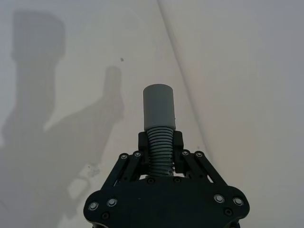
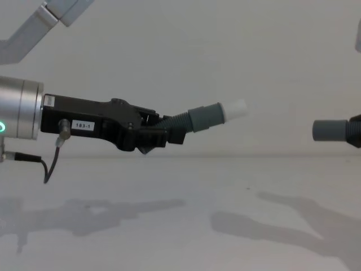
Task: Use both hands to pick up one end of the pipe from the table, align the ends, and insert them.
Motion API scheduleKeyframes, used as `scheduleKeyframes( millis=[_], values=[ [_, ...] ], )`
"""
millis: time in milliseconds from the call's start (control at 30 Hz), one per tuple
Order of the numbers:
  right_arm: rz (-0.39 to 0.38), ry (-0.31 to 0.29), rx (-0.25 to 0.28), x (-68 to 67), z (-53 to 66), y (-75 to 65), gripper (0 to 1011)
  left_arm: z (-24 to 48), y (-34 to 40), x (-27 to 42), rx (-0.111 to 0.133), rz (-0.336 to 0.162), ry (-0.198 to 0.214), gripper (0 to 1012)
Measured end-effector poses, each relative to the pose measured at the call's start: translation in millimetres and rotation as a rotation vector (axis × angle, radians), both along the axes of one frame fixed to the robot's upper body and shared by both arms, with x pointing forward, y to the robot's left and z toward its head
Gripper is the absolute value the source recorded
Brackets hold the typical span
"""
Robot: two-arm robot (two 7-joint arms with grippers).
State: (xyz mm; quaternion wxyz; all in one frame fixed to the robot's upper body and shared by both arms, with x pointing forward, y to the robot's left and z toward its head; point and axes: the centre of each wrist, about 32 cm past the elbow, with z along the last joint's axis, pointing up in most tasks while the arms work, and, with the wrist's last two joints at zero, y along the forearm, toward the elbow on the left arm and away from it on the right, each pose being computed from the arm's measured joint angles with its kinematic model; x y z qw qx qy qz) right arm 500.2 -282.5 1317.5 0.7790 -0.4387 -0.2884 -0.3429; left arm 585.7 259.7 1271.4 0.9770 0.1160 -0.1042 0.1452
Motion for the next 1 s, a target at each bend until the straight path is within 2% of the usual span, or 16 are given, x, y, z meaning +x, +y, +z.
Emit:
scheduleKeyframes(
  millis=[533, 1000],
  values=[
    [0.111, -0.072, -0.092, -9.4, 11.4, 3.4, 253, 0.0, 0.0, 0.0, 0.000, 0.000, 0.000, 306],
    [0.197, -0.106, -0.119, -9.6, 15.2, 2.5, 255, 0.0, 0.0, 0.0, 0.000, 0.000, 0.000, 306]
  ],
)
